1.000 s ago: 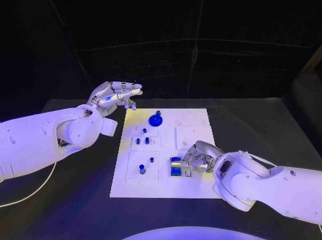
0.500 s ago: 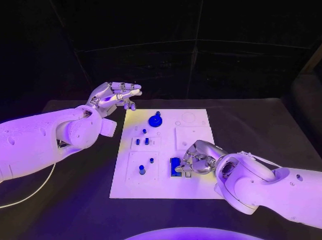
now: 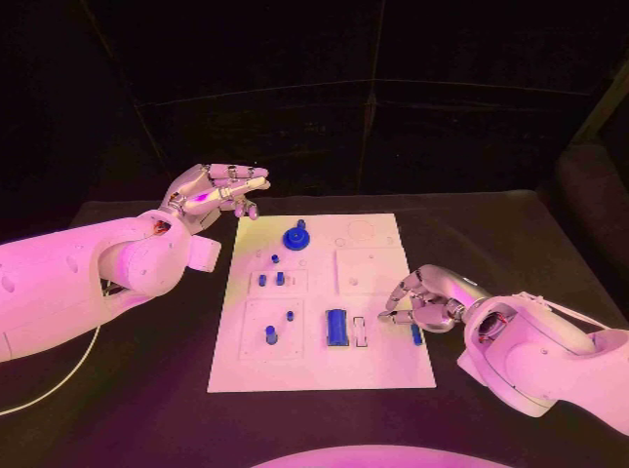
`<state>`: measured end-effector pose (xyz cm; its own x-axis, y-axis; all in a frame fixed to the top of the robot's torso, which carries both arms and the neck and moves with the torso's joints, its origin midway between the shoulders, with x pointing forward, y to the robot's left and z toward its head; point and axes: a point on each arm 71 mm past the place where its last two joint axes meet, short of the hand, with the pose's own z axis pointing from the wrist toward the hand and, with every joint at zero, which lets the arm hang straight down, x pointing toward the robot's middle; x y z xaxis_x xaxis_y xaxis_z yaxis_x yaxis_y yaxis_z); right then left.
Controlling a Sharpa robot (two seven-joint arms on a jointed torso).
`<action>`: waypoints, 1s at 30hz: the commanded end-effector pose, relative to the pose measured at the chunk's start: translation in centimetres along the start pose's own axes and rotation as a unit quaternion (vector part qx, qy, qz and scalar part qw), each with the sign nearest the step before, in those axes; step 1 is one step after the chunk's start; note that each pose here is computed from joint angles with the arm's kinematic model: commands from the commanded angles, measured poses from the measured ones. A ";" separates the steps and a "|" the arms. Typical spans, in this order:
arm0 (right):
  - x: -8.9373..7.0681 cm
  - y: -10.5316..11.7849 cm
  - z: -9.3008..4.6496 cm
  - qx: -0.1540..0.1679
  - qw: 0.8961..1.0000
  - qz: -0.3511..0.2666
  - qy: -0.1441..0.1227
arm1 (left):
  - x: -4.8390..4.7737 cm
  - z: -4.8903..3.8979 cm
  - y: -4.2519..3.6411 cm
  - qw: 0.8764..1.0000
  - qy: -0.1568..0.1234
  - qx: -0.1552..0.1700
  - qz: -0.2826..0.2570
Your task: Assemble the parts on the task board
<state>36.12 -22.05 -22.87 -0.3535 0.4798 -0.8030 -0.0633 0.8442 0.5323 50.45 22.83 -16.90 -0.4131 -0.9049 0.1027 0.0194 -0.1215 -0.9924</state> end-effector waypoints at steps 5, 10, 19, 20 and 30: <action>-1.8 -2.1 -0.8 -0.015 1.000 -0.003 -0.020 | 0.19 -0.04 -0.25 1.000 0.004 0.011 -0.005; -2.0 -3.5 -0.7 0.011 1.000 -0.017 -0.010 | 0.29 0.01 -0.22 1.000 0.006 0.009 -0.012; -2.1 -4.4 -0.5 0.028 0.998 -0.058 0.000 | 0.31 0.03 -0.19 1.000 0.006 0.008 -0.014; -2.0 -4.4 -0.6 0.029 0.998 -0.063 0.003 | 0.28 0.03 -0.19 1.000 0.006 0.008 -0.014; -1.2 -4.1 -0.4 0.035 0.993 -0.108 0.028 | 0.26 0.06 -0.16 1.000 0.007 0.007 -0.015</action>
<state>36.51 -26.29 -23.87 -0.3715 0.3435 -0.8625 -0.0586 0.9185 0.3911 50.40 22.70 -16.88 -0.4164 -0.9015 0.1182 0.0141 -0.1364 -0.9906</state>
